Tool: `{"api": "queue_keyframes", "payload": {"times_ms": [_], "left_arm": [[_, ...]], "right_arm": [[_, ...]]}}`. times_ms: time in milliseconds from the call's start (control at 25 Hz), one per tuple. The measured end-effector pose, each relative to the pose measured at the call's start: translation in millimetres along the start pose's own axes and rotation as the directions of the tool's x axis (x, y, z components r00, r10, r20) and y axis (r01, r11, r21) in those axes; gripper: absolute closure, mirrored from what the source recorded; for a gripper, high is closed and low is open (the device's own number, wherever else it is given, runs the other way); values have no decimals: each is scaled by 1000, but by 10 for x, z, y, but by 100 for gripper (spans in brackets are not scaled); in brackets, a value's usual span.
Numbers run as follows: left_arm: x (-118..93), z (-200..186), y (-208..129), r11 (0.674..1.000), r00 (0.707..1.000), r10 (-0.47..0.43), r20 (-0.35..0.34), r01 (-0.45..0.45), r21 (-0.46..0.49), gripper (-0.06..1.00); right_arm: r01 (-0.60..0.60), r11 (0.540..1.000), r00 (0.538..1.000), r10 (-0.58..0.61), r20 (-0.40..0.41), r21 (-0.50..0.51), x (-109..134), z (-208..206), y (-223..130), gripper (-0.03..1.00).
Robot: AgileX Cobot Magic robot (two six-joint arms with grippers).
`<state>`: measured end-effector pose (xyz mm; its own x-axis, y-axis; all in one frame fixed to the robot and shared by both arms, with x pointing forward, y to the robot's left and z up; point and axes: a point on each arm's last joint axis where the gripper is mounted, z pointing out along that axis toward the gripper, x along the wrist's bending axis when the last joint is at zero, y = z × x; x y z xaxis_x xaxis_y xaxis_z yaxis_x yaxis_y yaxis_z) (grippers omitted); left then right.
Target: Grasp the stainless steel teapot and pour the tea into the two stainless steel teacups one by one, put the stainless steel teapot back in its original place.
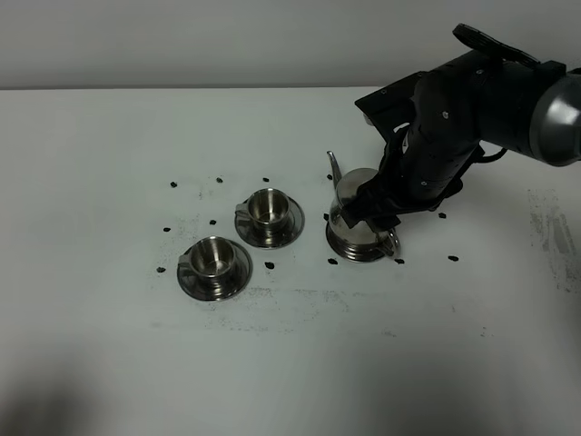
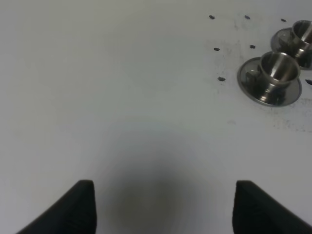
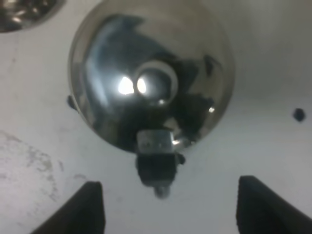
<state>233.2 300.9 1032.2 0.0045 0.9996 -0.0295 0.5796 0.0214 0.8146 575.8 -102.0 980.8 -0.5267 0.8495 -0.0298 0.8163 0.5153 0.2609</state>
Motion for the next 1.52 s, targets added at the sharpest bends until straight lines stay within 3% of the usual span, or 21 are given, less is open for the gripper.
{"api": "queue_keyframes", "payload": {"times_ms": [560,1520], "left_arm": [[0,0,0,1000,1000,0,0,0,0,37],[0,0,0,1000,1000,0,0,0,0,37]], "right_arm": [[-11,999,1000,12,-17,33,-158,208,8,40],[39,999,999,-39,-38,25,-145,268,21,40]]}}
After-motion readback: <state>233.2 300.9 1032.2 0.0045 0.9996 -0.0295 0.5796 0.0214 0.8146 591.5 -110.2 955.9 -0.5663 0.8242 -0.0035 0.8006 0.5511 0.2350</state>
